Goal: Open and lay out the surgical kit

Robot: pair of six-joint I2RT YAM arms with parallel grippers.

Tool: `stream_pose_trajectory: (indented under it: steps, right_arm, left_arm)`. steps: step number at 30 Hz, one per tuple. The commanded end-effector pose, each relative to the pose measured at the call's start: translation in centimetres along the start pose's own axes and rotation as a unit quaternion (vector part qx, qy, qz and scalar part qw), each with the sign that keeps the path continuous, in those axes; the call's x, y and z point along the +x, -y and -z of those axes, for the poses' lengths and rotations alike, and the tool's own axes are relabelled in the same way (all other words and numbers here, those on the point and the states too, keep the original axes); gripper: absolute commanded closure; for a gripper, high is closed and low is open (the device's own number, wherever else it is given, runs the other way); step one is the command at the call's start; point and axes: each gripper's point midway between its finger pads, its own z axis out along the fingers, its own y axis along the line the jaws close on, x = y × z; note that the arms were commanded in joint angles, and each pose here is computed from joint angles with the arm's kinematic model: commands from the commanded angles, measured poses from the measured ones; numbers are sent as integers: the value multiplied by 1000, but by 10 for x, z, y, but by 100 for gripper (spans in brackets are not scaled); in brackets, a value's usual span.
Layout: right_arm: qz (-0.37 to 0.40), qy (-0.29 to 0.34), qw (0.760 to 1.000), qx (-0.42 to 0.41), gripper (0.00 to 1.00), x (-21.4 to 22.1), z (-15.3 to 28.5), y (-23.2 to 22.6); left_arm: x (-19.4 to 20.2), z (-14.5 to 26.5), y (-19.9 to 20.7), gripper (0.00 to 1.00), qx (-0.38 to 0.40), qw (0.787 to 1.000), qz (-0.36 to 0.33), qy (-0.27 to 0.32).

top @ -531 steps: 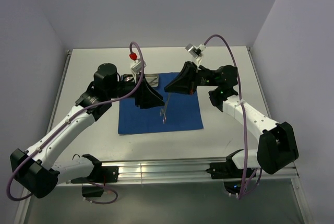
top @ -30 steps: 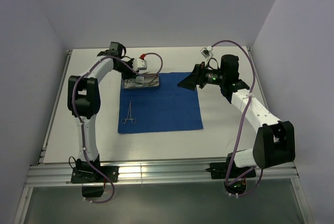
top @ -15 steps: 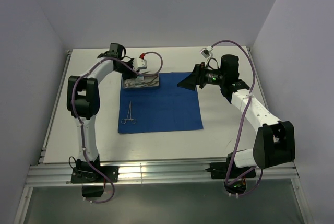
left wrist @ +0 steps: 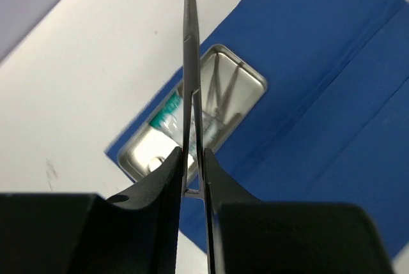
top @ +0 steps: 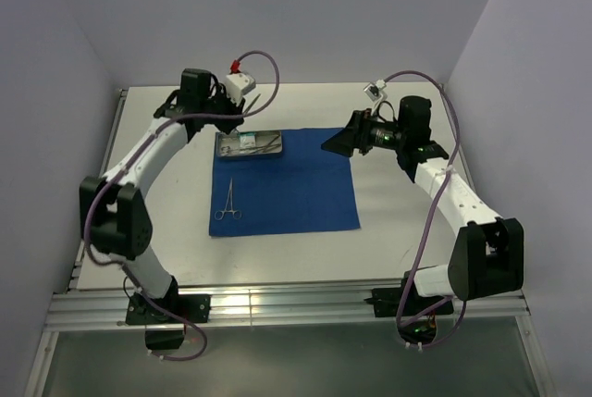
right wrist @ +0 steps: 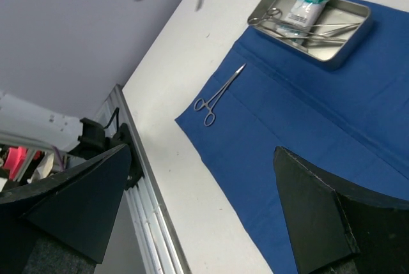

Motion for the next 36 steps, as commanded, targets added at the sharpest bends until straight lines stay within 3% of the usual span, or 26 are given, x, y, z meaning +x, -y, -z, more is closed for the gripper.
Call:
stream_pose_trajectory:
  steps: [1, 2, 5, 7, 8, 10, 14, 24, 36]
  right_arm:
    - [25, 30, 999, 7, 0, -18, 13, -11]
    - [25, 31, 999, 9, 0, -19, 14, -11]
    - [25, 35, 999, 15, 0, -19, 18, -10]
    - [23, 36, 999, 18, 0, -18, 20, -9]
    - [25, 38, 999, 18, 0, -18, 21, -11]
    - [25, 38, 999, 19, 0, -17, 22, -10]
    - [23, 41, 999, 22, 0, -15, 22, -9]
    - [17, 38, 999, 20, 0, -14, 19, -5]
    - [7, 41, 999, 8, 0, -14, 16, -5]
  left_arm:
    - [-7, 22, 21, 100, -122, 981, 151, 5]
    - [0, 25, 35, 100, -136, 966, 219, -7]
    - [24, 33, 80, 100, -145, 935, 321, -51]
    - [43, 33, 107, 100, -138, 920, 357, -83]
    - [62, 35, 120, 100, -146, 902, 390, -114]
    - [75, 32, 140, 100, -141, 892, 410, -128]
    - [86, 32, 157, 100, -158, 897, 393, -130]
    - [126, -4, 170, 100, -176, 869, 407, -218]
    - [150, -20, 159, 99, -216, 864, 380, -251]
